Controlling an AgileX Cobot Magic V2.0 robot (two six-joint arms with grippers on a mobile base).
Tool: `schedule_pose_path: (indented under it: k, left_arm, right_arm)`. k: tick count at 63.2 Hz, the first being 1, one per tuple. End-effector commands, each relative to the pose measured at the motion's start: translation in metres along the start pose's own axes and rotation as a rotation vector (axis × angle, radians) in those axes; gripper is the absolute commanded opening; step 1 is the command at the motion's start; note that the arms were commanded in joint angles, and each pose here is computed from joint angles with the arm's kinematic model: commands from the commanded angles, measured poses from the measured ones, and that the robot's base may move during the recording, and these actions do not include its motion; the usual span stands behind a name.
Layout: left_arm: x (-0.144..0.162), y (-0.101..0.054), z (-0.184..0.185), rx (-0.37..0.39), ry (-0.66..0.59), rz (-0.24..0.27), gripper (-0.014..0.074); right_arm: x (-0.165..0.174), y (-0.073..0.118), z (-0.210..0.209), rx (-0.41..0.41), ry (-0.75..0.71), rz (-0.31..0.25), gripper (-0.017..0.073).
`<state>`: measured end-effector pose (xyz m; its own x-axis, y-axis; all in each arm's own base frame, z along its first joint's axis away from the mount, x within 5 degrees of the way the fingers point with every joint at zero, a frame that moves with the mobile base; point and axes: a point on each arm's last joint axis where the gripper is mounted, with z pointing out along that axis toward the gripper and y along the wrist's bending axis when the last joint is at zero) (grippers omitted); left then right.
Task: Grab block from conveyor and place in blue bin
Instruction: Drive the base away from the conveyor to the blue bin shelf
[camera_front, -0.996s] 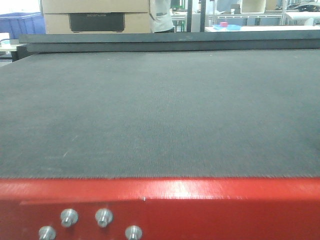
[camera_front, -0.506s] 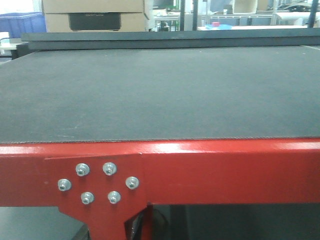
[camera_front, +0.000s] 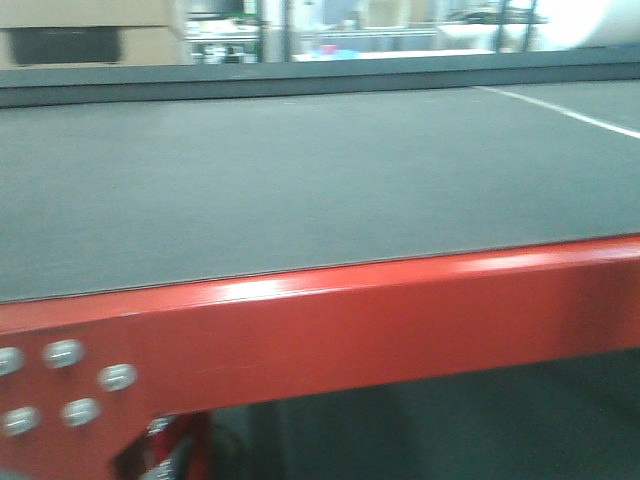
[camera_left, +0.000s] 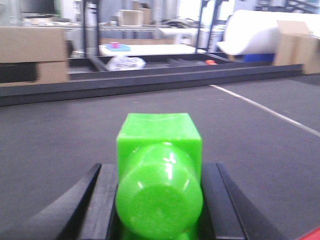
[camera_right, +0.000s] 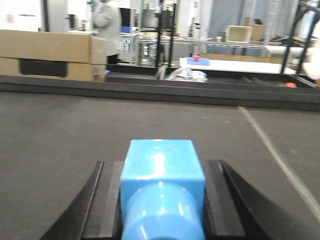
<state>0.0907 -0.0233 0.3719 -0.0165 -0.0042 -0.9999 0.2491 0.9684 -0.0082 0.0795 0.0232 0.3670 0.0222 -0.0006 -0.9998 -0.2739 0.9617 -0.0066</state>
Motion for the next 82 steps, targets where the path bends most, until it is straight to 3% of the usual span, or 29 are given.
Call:
schedule_pose_path:
  k: [1,82]
  left_arm:
    - [-0.0023,0.0002,-0.0006,-0.002,-0.024,-0.008,-0.0111]
    - [-0.0025,0.0002,-0.0006,-0.002,-0.026,-0.008,-0.0111]
  right_arm:
    - [-0.0017,-0.0001,-0.0012,0.002,-0.024,-0.002,-0.0162]
    - [-0.0017,-0.0001,-0.0012,0.002,-0.024,-0.002,-0.0162]
